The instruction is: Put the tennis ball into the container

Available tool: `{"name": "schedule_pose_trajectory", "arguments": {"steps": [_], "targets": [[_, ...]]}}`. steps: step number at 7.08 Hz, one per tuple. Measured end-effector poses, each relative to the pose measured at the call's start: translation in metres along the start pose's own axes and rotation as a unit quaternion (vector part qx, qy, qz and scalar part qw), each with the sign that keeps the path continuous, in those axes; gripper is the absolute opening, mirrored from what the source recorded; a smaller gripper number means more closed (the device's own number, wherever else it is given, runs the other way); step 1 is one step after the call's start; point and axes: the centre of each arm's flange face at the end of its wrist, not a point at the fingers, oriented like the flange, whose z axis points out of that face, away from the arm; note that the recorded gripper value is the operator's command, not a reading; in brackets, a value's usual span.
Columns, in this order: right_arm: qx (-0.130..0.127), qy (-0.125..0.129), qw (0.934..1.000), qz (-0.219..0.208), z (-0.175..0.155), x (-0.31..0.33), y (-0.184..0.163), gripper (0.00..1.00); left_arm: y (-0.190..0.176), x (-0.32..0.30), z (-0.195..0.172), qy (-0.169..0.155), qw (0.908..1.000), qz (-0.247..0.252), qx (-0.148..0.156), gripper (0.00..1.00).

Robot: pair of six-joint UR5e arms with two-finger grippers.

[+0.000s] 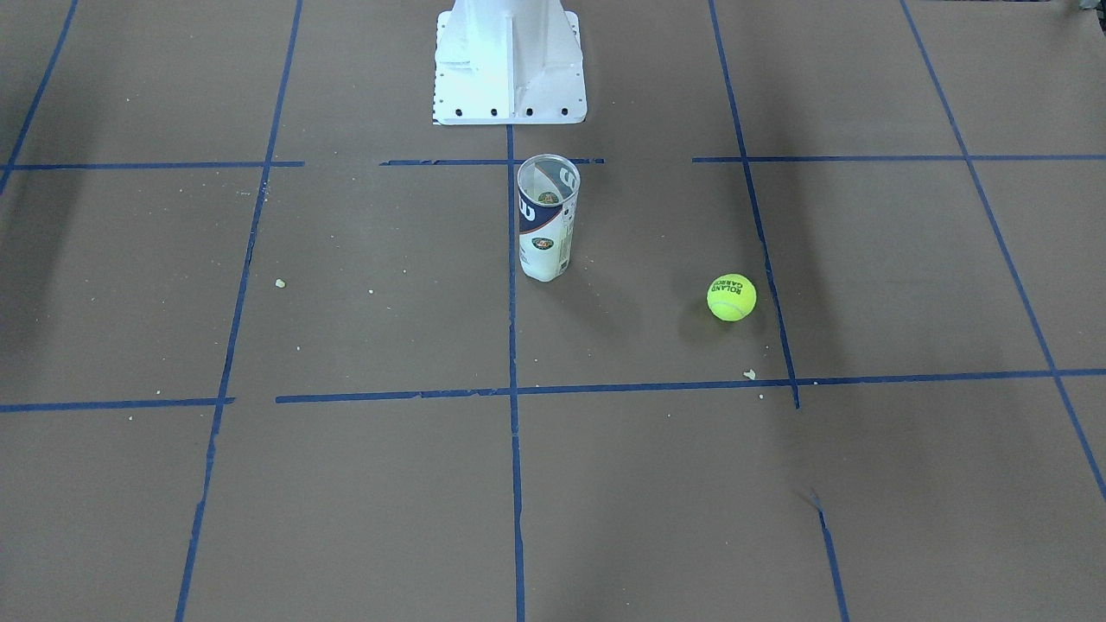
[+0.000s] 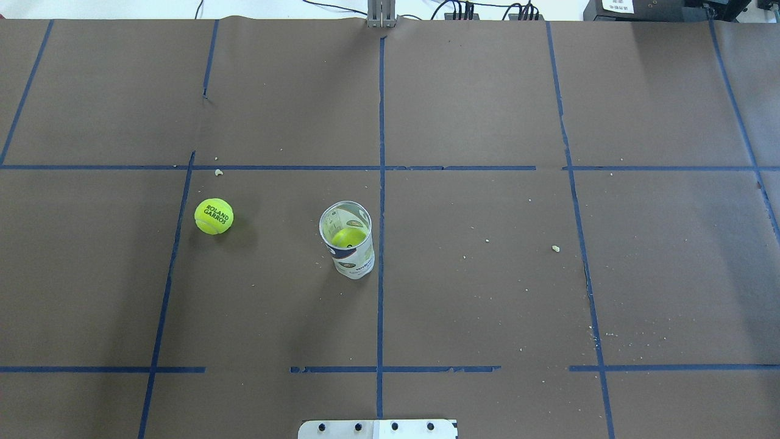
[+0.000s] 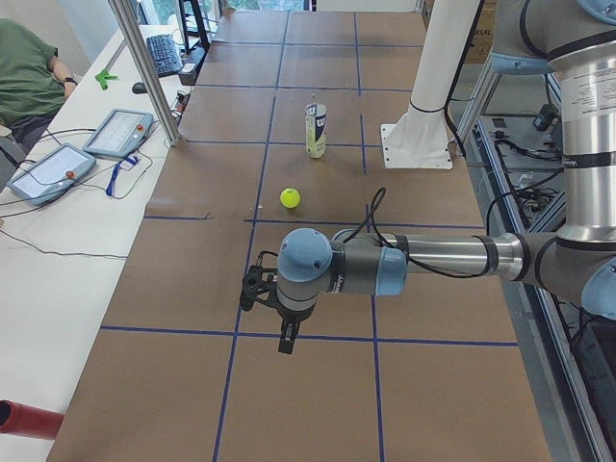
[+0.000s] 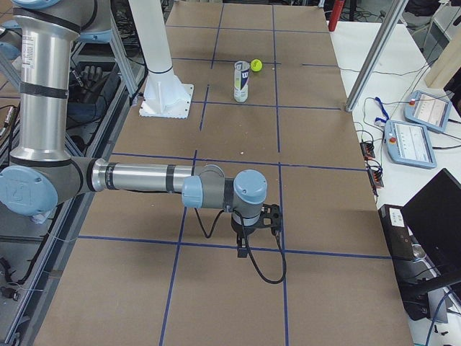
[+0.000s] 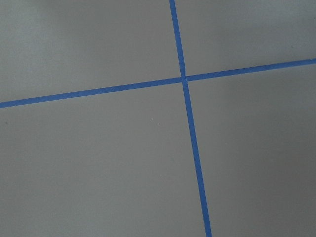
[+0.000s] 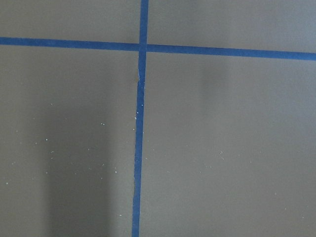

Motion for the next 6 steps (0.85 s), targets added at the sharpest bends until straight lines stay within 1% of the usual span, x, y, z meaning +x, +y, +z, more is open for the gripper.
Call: {"name": "schedule_pose_trajectory", "arguments": {"steps": [4,6], "targets": [[0.0,0.0,1.0,0.0,0.0,0.0,0.0,1.0,-0.002,0.003,-0.003,-0.001,1.0,0.003,0.003,1.0],[0.0,0.0,1.0,0.0,0.0,0.0,0.0,1.0,-0.015,0.004,-0.007,-0.002,0.9999,0.007,0.009,1.0]]}}
